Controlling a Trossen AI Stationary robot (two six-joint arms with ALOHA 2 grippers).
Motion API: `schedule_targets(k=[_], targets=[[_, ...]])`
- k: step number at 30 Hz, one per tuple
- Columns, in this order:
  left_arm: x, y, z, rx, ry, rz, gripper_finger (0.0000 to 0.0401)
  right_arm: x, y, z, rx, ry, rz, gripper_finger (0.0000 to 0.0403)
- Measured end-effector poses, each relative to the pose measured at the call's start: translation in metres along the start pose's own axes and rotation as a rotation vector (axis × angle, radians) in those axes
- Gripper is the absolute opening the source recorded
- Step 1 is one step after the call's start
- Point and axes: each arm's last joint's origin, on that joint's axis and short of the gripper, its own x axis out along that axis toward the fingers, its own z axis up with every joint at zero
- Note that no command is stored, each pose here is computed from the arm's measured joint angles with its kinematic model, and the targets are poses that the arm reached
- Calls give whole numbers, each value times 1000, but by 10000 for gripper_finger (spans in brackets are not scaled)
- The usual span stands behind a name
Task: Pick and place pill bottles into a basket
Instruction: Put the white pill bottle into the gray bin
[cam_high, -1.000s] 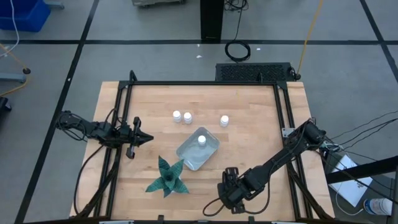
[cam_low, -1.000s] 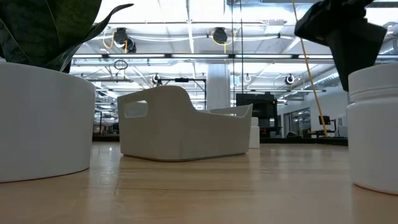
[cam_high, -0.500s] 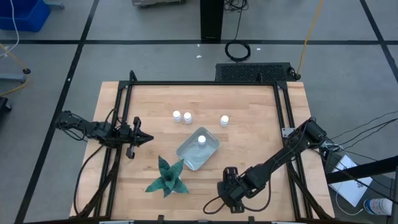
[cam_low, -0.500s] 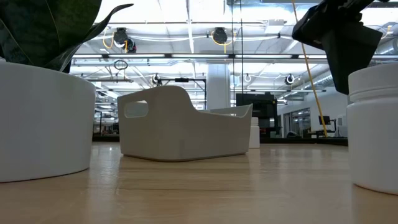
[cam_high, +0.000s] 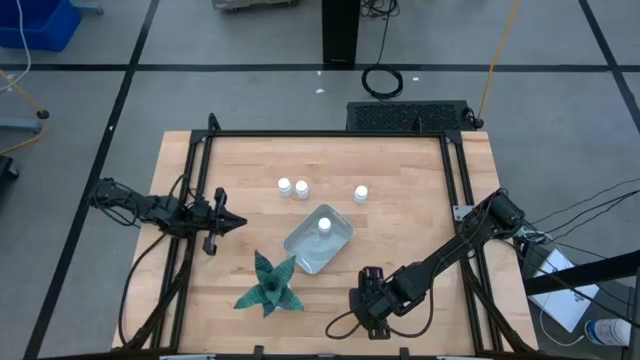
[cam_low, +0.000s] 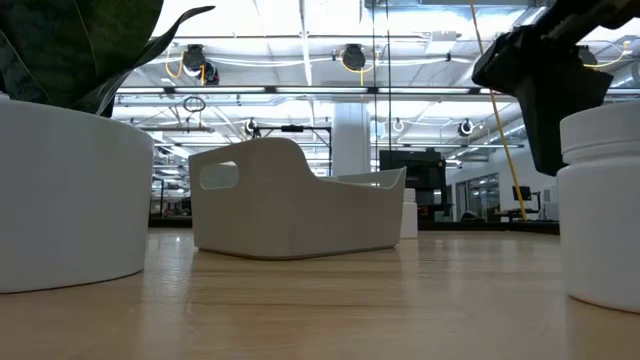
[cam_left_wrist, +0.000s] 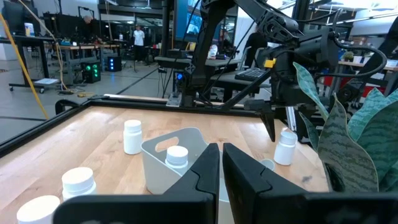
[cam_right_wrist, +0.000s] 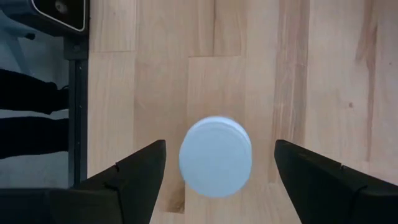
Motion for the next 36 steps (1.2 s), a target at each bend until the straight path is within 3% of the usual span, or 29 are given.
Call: schedule_targets(k=[6,20,28,36], targets=[[0,0,0,0,0,0,26,0,-1,2,12,-10,6,268],[0,0,0,0,-1,0,26,0,-3,3,32,7,23,154],[0,0,0,0,0,0,26,-5,-7,5,48,4,21,166],[0,0,0,0,-1,0,26,-55,-33,20,123,-103,41,154]])
